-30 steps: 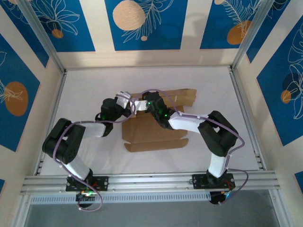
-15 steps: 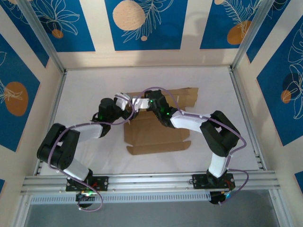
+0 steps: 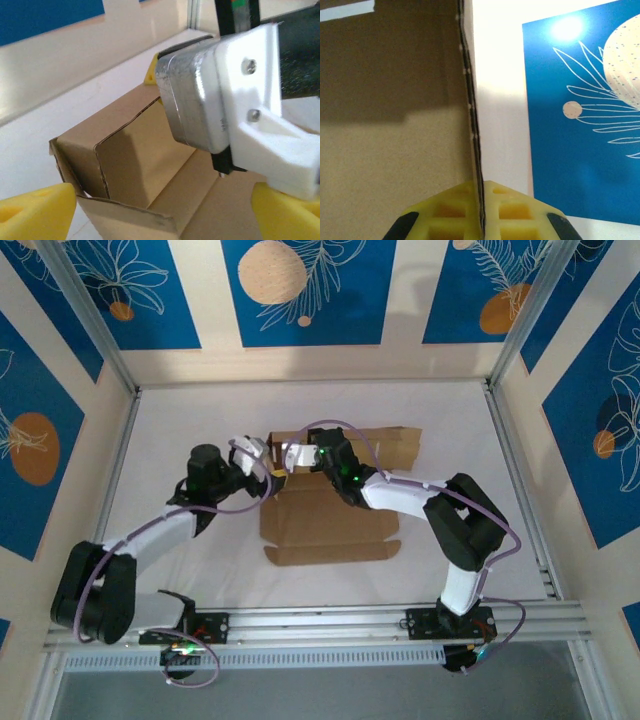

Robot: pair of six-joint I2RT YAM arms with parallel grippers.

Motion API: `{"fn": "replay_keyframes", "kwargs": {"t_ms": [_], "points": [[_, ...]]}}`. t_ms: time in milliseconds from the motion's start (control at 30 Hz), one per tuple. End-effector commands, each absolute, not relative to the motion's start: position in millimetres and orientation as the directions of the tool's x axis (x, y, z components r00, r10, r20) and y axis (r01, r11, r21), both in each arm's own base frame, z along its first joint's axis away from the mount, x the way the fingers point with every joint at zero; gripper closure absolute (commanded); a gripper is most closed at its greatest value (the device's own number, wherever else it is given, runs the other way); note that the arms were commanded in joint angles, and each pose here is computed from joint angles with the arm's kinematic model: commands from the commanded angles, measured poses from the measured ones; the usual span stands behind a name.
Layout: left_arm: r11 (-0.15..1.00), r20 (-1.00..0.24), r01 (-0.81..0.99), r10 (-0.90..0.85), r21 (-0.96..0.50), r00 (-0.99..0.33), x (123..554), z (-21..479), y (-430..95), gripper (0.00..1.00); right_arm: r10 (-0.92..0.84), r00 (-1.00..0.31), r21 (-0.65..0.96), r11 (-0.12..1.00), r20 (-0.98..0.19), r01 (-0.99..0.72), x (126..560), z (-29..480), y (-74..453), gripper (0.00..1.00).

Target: Fold the paper box

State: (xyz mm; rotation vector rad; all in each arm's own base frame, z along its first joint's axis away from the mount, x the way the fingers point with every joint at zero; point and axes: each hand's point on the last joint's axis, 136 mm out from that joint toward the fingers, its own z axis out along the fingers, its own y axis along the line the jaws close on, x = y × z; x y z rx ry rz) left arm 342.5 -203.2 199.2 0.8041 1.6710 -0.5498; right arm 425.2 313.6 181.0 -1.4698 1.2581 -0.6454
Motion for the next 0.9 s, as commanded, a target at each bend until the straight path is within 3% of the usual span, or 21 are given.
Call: {"fn": "replay_keyframes", "kwargs": {"t_ms": [0,200,367,567,700,867], "points": [[0.68,-0.979,0.724,0.2,0.112,-0.037,337.1,218.0,-190.5,0.11,-0.919,0.3,-0.933,0.152,-0.255,-0.328,427.8,202.5,314.0,1.0],[0.806,-0.964,0.56,0.262,0.193,-0.045,355.2,209.7,-151.8,0.2,-0.918,0.31,-0.936,0.144,-0.248,-0.323,425.4,200.2,314.3,1.0],[0.861,-0.985,0.484,0.17,0.159,0.021,362.5,240.5,-130.3,0.16,-0.917,0.315,-0.935,0.136,-0.244,-0.328,424.5,198.0,315.0,1.0],[0.925,-0.996,0.371,0.065,0.083,0.06,379.3,275.9,-93.0,0.2,-0.916,0.32,-0.935,0.134,-0.244,-0.328,424.1,198.2,317.1,1.0],[0.947,-0.988,0.303,0.135,0.108,-0.069,397.4,245.9,-75.5,0.25,-0.915,0.324,-0.936,0.13,-0.241,-0.327,423.3,198.4,318.6,1.0],[0.928,-0.956,0.355,0.2,0.115,-0.213,409.9,202.8,-81.4,0.3,-0.915,0.327,-0.937,0.126,-0.237,-0.325,423.2,199.5,319.3,1.0]]}}
